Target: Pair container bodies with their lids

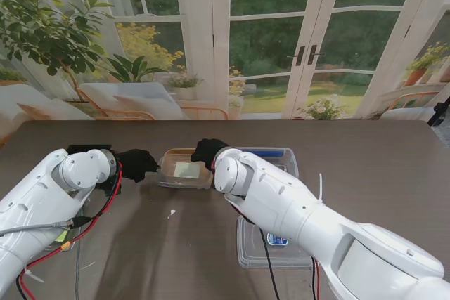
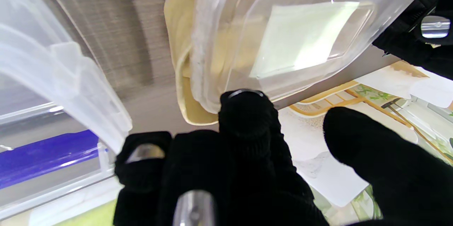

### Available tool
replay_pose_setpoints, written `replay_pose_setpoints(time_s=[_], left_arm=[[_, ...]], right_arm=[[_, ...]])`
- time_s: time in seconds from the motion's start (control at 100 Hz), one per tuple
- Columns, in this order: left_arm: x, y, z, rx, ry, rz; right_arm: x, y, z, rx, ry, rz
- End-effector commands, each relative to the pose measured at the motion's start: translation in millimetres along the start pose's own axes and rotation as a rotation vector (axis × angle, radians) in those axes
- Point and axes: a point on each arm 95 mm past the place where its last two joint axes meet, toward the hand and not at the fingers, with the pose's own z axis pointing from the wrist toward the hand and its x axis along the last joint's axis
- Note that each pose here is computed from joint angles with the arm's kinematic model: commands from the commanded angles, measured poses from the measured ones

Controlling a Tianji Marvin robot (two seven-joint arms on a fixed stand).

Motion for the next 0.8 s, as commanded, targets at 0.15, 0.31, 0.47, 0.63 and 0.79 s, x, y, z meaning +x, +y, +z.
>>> replay_pose_setpoints(time_s=[0.15, 0.31, 0.47, 0.63, 0.79], left_arm=[[5.0, 0.3, 5.0, -0.003, 0.008, -0.008], [5.5, 0.2, 6.2, 0.004, 0.001, -0.005], [5.5, 0.5, 6.2, 0.009, -0.005, 0.0], [5.4, 1.5, 6.1, 0.008, -0.004, 0.001], [5.3, 2.4, 6.2, 0.008, -0.002, 0.0]], right_arm=[[7.8, 2.7, 4.7, 0.015, 0.005, -0.004], [10.4, 4.1, 5.2, 0.011, 0.01, -0.002], [6.9, 8.0, 1.3, -0.006, 0.012, 0.009], [-5.5, 15.8, -3.0, -0.006, -0.011, 0.004], [-18.6, 24.8, -10.6, -0.005, -0.034, -0.037]])
